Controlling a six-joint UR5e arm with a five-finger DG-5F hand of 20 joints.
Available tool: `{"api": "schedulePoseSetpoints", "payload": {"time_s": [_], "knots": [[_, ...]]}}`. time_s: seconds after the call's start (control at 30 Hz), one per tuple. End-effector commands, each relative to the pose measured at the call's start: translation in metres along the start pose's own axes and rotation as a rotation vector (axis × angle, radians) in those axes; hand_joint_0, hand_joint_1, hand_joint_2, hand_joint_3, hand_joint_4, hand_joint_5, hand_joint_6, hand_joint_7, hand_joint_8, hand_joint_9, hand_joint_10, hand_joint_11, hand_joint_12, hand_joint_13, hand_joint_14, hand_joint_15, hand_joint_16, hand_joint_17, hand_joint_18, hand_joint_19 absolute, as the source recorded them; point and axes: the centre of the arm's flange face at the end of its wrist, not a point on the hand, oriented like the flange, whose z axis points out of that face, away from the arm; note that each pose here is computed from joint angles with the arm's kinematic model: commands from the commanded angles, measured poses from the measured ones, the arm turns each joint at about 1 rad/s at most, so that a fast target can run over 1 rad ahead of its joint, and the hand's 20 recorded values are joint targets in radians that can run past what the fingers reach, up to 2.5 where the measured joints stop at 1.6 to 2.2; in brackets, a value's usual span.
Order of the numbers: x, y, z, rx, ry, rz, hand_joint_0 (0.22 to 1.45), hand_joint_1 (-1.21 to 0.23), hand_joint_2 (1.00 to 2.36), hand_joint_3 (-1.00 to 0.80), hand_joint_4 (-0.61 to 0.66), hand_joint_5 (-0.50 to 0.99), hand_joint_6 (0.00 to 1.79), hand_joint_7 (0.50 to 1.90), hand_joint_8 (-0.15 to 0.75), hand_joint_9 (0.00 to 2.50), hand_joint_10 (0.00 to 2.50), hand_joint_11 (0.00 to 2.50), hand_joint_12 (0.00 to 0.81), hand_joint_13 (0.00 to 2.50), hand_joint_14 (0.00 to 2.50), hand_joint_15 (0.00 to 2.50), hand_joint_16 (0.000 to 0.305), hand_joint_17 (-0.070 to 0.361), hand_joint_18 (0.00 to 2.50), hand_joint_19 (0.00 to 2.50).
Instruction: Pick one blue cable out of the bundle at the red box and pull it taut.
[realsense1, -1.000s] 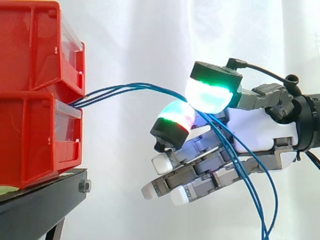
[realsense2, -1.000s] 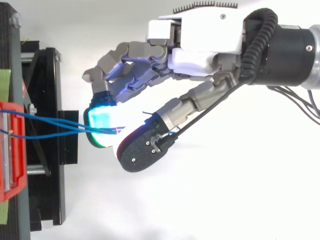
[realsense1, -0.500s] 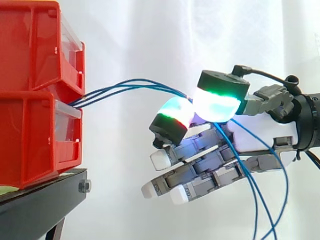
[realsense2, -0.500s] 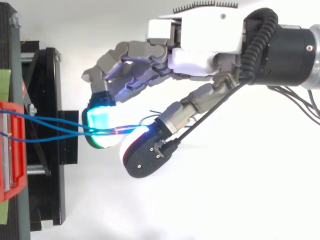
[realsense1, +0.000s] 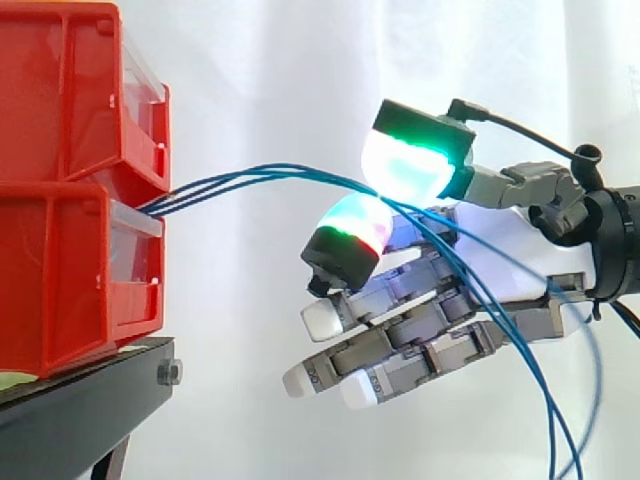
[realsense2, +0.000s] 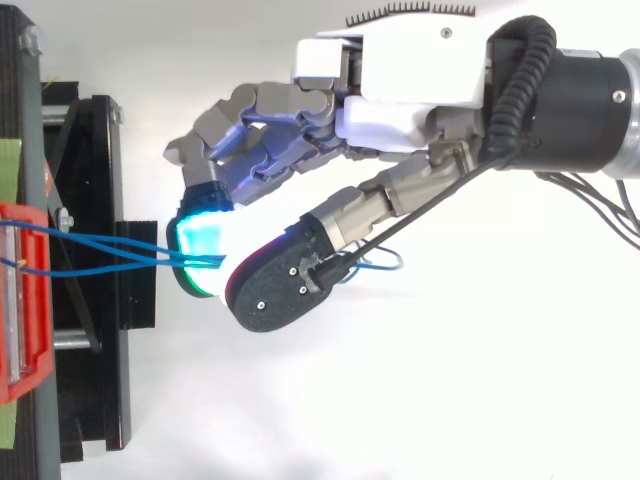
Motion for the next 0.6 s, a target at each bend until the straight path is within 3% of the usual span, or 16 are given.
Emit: {"api": "schedulePoseSetpoints", "payload": {"time_s": [0.0,0.33,0.57], "knots": [[0.0,-0.0005,0.0002,0.001,0.0,-0.001,0.64,-0.77,1.01,-0.33,0.06,-0.17,0.88,1.13,0.279,0.67,0.01,0.45,0.368,0.2,0.0,0.0,0.056,0.126,0.39,0.19],[0.0,0.0014,0.0002,-0.002,0.0,0.001,0.64,-0.81,1.02,-0.19,-0.03,-0.16,0.89,1.11,0.274,0.71,0.01,0.43,0.365,0.24,0.0,0.0,0.056,0.125,0.44,0.2],[0.0,0.0014,0.0002,-0.002,0.0,0.001,0.73,-0.89,1.02,-0.2,-0.13,-0.19,0.91,1.06,0.263,0.66,0.01,0.42,0.359,0.23,0.0,0.0,0.056,0.125,0.44,0.18]]}}
